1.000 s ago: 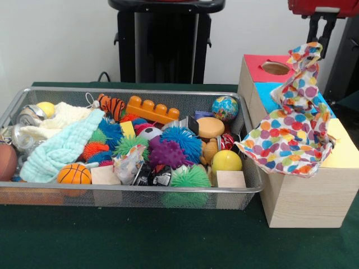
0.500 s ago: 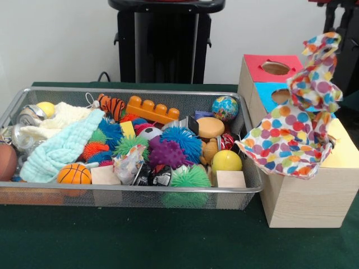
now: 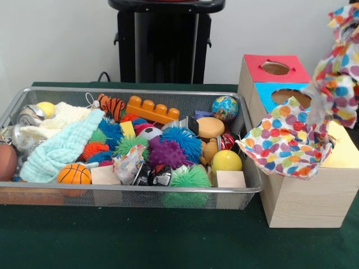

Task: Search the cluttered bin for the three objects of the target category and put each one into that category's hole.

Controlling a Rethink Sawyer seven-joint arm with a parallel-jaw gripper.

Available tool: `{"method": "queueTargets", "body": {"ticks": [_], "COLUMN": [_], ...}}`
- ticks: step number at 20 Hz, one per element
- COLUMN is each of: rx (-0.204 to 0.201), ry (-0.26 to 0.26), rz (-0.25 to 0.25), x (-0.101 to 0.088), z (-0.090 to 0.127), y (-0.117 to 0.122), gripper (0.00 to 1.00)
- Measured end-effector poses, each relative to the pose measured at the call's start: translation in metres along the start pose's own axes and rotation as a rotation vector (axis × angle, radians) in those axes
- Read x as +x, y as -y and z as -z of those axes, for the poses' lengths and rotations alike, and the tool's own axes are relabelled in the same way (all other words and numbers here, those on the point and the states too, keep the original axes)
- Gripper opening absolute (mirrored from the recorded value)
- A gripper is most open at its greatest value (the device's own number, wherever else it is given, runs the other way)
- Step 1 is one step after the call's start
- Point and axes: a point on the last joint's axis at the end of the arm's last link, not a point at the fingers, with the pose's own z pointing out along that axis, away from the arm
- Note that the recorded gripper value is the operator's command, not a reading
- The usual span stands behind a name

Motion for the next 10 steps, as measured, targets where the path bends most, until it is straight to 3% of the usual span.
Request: {"method": "queueTargets", "body": {"ticks": [6,10], "rx": [0.003,0.003], "ry": [0.008,0.014], "rz": [-0.004,-0.004], "x": [-0.012,-0.012], "z": [0.032,0.033], "y": [0.0,0.001], "gripper": [0.0,0.0]}}
